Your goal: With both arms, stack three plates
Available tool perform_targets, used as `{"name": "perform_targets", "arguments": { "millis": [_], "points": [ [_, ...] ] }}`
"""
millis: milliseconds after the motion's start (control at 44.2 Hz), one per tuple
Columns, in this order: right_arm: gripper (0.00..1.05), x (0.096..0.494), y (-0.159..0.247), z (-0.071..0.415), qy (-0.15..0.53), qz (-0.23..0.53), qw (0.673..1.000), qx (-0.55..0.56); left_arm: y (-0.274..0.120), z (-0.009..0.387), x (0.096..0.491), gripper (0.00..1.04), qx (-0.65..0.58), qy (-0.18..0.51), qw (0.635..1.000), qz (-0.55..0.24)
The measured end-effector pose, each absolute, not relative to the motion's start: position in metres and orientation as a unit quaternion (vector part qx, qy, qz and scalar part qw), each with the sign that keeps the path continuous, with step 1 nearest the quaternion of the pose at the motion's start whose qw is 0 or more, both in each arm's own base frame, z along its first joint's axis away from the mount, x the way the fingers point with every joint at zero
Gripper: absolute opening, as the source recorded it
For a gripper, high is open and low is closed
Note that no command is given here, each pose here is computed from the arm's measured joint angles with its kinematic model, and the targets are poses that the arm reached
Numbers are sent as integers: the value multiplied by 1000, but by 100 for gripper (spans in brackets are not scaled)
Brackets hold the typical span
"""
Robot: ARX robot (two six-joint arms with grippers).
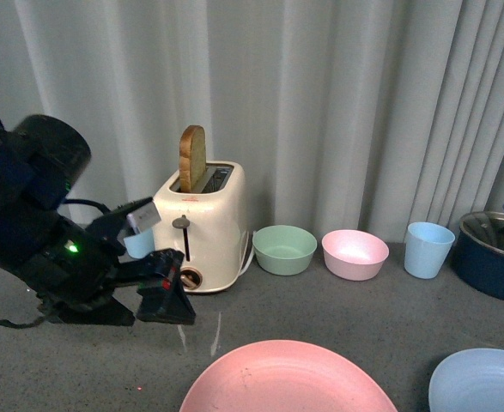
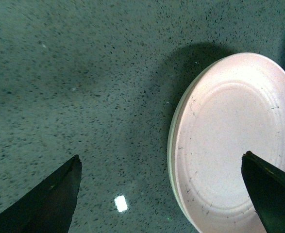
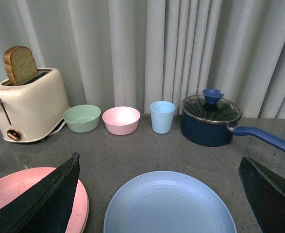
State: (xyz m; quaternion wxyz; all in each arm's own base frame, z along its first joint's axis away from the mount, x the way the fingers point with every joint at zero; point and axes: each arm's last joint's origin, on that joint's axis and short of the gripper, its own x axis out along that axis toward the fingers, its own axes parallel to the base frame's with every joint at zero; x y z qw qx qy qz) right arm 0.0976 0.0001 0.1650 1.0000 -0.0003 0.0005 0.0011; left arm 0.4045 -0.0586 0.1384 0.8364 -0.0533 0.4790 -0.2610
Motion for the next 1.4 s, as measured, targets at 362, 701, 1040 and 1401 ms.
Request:
{"name": "perform_targets", "arguments": {
  "millis": [362, 701, 1040, 1401],
  "points": [
    [97, 98, 0, 165, 0, 1, 1000, 0, -9, 178, 323, 98, 14, 361, 891, -276],
    [97, 98, 0, 165, 0, 1, 1000, 0, 37, 161, 201, 63, 17, 76, 997, -3],
    [97, 98, 0, 165, 0, 1, 1000, 0, 19, 163, 158, 4, 2, 5, 1000, 5],
    [97, 98, 0, 165, 0, 1, 1000, 0, 0, 173, 135, 4, 0, -10, 1000, -1]
  ]
}}
